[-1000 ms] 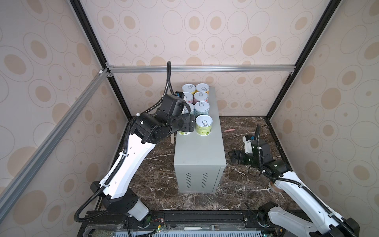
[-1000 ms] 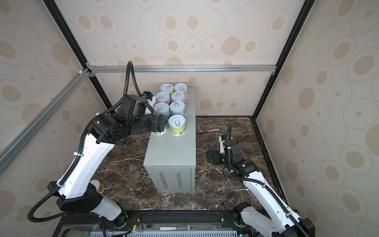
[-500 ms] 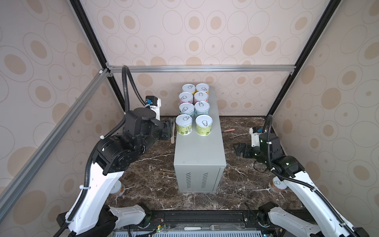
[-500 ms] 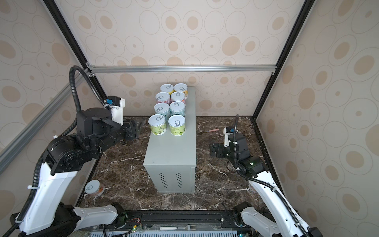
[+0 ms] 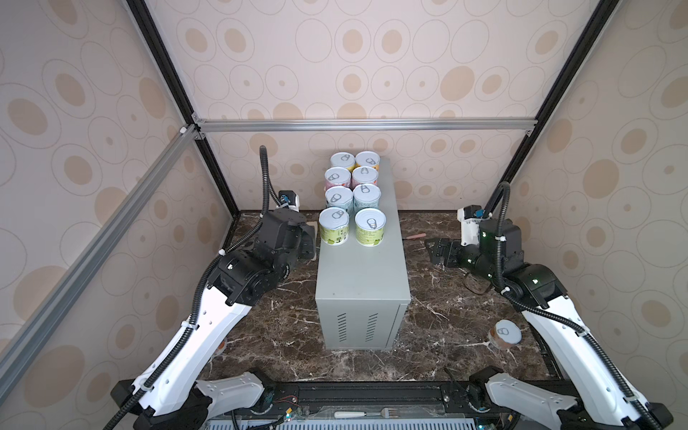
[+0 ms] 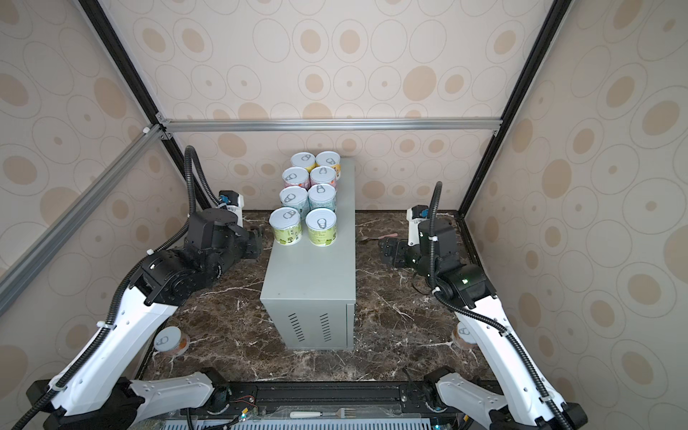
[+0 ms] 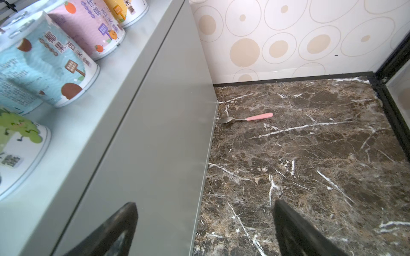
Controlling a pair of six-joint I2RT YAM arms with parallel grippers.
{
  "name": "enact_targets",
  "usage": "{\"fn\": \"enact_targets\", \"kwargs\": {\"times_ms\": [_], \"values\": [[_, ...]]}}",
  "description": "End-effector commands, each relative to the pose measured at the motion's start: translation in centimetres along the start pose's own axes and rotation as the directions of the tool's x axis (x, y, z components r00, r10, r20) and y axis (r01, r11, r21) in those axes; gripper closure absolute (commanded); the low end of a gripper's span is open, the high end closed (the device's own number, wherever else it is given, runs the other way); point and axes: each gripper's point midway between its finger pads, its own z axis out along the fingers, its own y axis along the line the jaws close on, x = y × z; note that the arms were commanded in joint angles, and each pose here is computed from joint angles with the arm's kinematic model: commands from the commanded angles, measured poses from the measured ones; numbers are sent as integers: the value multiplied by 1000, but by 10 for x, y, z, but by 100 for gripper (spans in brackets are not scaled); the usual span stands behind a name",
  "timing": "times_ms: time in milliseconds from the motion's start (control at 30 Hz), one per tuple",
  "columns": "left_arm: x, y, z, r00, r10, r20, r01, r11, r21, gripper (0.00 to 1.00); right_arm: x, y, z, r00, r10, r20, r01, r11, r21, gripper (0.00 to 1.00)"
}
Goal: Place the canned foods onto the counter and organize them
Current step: 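Withdraw the left gripper from the cans while raising the right gripper toward the cabinet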
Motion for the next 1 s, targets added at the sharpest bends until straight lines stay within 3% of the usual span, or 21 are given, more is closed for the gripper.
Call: {"fn": "enact_targets", "kwargs": {"times_ms": [0, 567, 967], "values": [[-15, -4, 5, 999, -18, 47, 16, 999, 33, 43, -12, 12, -5, 1000, -27, 11, 27, 999, -25, 3], [-10, -39, 37, 1000, -12, 8, 10, 990, 141, 44, -31, 81, 20, 989, -151, 3, 150, 981, -119, 3], [-5, -34, 34, 1000, -15, 8, 14, 991, 134, 42, -33, 101, 36, 986, -164, -10, 161, 976, -149, 3]]}}
